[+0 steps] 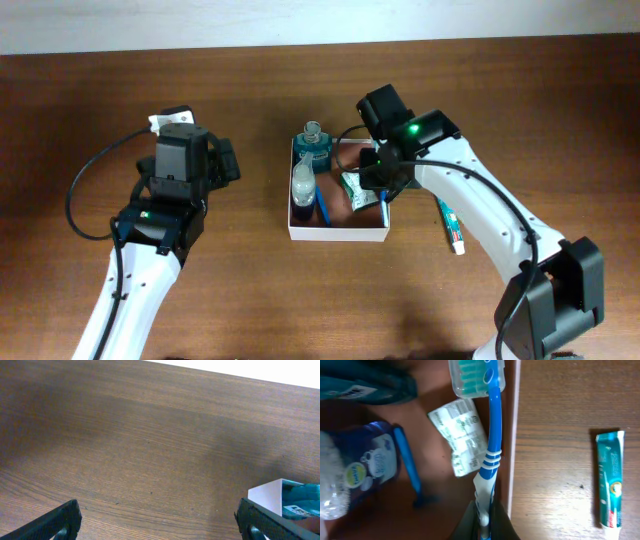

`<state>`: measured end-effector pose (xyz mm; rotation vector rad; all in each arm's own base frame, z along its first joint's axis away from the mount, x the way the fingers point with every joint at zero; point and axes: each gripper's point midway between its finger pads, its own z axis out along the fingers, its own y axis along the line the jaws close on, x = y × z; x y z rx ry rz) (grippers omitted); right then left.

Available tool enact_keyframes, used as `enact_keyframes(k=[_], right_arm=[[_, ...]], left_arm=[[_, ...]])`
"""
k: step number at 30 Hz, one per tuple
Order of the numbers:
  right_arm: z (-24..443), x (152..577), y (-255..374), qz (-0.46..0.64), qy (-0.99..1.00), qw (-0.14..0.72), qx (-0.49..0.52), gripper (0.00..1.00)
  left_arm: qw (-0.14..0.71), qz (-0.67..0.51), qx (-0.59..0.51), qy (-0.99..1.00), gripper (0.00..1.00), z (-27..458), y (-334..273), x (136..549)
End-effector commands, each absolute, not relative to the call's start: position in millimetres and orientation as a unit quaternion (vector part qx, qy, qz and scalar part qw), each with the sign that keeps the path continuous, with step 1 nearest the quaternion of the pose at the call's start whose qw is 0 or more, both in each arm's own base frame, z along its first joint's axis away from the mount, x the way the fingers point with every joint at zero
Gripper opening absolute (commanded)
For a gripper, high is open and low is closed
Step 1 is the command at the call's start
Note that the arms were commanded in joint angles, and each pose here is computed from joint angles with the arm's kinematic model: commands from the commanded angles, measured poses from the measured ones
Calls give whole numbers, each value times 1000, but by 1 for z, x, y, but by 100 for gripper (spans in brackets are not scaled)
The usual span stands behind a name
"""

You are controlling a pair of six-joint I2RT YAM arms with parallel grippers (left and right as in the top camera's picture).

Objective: Pack container
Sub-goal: 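Carry the capped toothbrush left into the box, then lay the capped toothbrush in the box and open the right gripper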

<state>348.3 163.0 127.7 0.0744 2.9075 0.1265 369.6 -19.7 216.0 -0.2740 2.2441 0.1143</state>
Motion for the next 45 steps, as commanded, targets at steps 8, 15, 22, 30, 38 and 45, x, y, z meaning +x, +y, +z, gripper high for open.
enact_keyframes(k=[8,15,22,30,38,45], right_arm=[[132,354,192,65,987,146,18,4],[120,358,193,69,985,154,27,4],[102,361,194,75,983,164,28,4],[100,363,189,61,983,170,30,5],[83,361,189,53,987,151,30,5],[68,356,187,42,990,131,28,4]], left_arm=[[430,48,-112,894,99,221,-18,369],[430,48,-112,894,99,221,-18,369],[430,48,-112,894,99,221,-17,369],[430,48,-112,894,99,221,-18,369],[430,48,-112,894,99,221,-18,369],[430,48,-112,894,99,221,-17,369]])
